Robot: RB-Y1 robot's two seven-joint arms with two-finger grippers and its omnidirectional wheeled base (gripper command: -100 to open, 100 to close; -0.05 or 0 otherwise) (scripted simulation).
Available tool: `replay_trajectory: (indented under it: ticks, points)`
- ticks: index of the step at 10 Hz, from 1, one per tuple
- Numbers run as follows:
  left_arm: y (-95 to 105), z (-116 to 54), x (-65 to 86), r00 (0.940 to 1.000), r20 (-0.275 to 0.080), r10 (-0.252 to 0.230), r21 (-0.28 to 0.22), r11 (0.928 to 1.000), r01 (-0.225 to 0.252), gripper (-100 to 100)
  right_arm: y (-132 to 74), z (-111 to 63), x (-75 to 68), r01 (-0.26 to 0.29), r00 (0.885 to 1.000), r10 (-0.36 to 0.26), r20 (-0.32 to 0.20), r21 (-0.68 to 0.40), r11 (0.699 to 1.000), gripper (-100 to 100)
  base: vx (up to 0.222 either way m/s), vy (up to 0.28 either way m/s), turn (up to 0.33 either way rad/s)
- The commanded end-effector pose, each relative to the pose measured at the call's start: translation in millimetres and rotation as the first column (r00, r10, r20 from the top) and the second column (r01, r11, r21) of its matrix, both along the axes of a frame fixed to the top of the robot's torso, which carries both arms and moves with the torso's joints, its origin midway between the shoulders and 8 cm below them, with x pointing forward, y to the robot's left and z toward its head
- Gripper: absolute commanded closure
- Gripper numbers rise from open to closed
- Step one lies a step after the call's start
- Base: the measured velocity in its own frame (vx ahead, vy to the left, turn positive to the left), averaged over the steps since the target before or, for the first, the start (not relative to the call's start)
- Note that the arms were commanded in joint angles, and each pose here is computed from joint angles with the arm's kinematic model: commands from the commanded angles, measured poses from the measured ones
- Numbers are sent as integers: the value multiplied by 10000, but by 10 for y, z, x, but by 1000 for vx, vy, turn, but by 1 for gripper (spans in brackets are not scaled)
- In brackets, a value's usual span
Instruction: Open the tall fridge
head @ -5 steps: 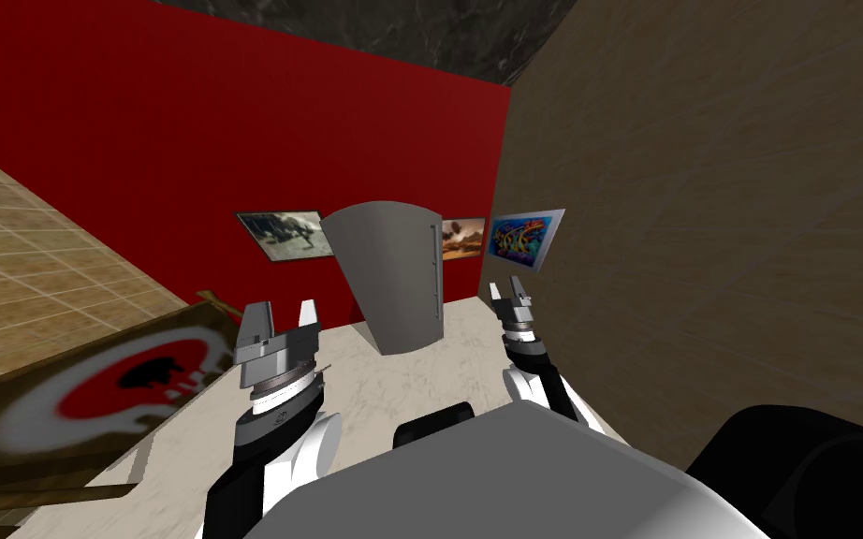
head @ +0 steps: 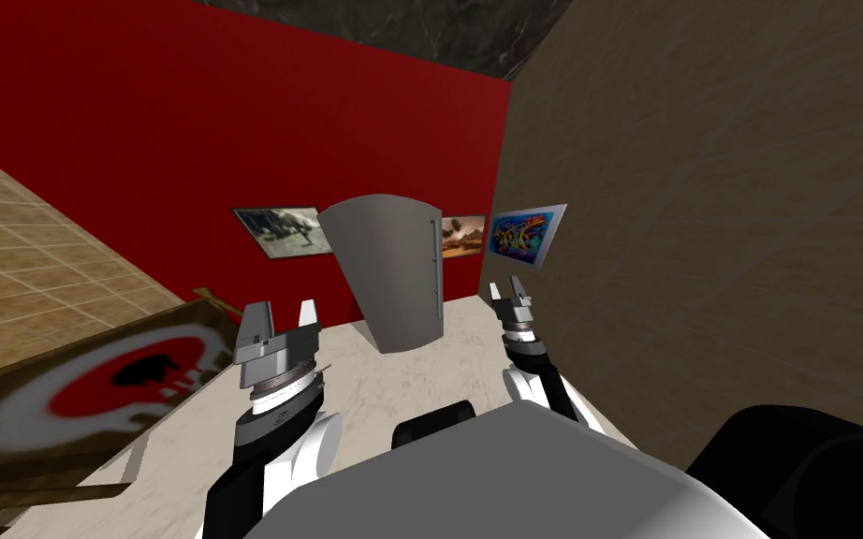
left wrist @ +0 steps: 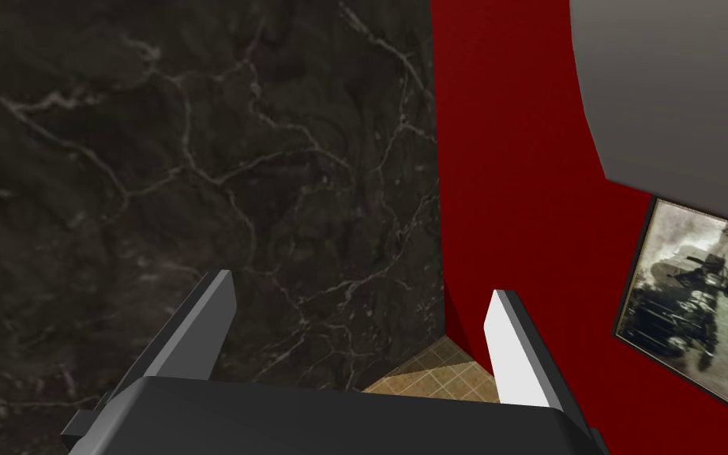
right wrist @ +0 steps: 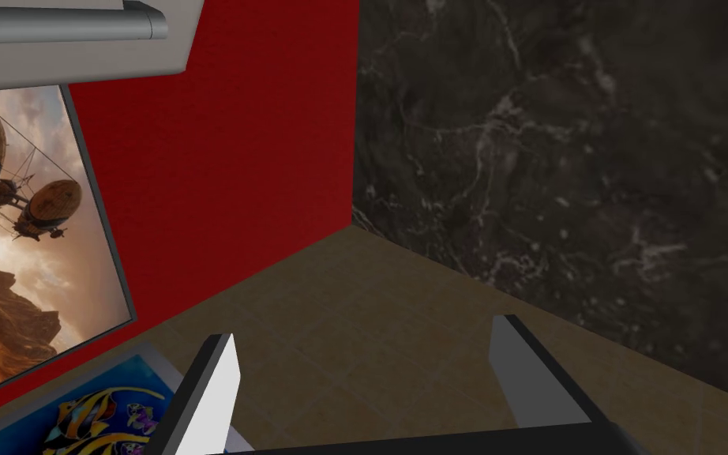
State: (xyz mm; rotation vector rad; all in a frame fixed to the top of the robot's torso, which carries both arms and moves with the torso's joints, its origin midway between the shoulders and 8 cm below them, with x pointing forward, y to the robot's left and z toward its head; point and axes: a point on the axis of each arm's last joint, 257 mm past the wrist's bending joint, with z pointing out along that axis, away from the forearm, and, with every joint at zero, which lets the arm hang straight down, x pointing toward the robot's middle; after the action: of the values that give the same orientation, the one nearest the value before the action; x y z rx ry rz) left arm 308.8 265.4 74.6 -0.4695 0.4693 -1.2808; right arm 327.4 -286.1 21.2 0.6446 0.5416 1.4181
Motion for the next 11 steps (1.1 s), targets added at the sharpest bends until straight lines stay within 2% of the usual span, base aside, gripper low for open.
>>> replay_trajectory:
  ticks: [1, 4, 5, 8, 9, 11]
  points:
    - [0, 0, 0, 10000, 0, 0, 0, 10000, 0, 0, 0, 0, 0, 0, 10000, 0, 0, 0, 10000, 0, 0, 0, 0]
    - [0, 0, 0, 10000, 1, 0, 0, 10000, 0, 0, 0, 0, 0, 0, 10000, 0, 1, 0, 10000, 0, 0, 0, 0]
    - [-84, -72, 139, 9993, -242, -294, 367, 9989, 302, -100, 0, 1, 0, 0, 10000, 0, 1, 0, 10000, 0, 14, -4, 23]
    - [-207, -208, 433, 9955, -677, -661, 778, 9944, 714, -100, 0, -2, 1, 1, 10000, -1, -6, 2, 10000, 0, 25, -17, 24]
    - [-211, -203, 442, 9956, -656, -676, 779, 9943, 727, -100, 0, -3, 1, 1, 10000, -1, -6, 2, 10000, 0, 23, -11, 11]
    - [-302, -274, 660, 9918, -934, -875, 1026, 9900, 970, -100, 0, -3, 1, 1, 10000, -1, -6, 2, 10000, 0, 31, -13, 28]
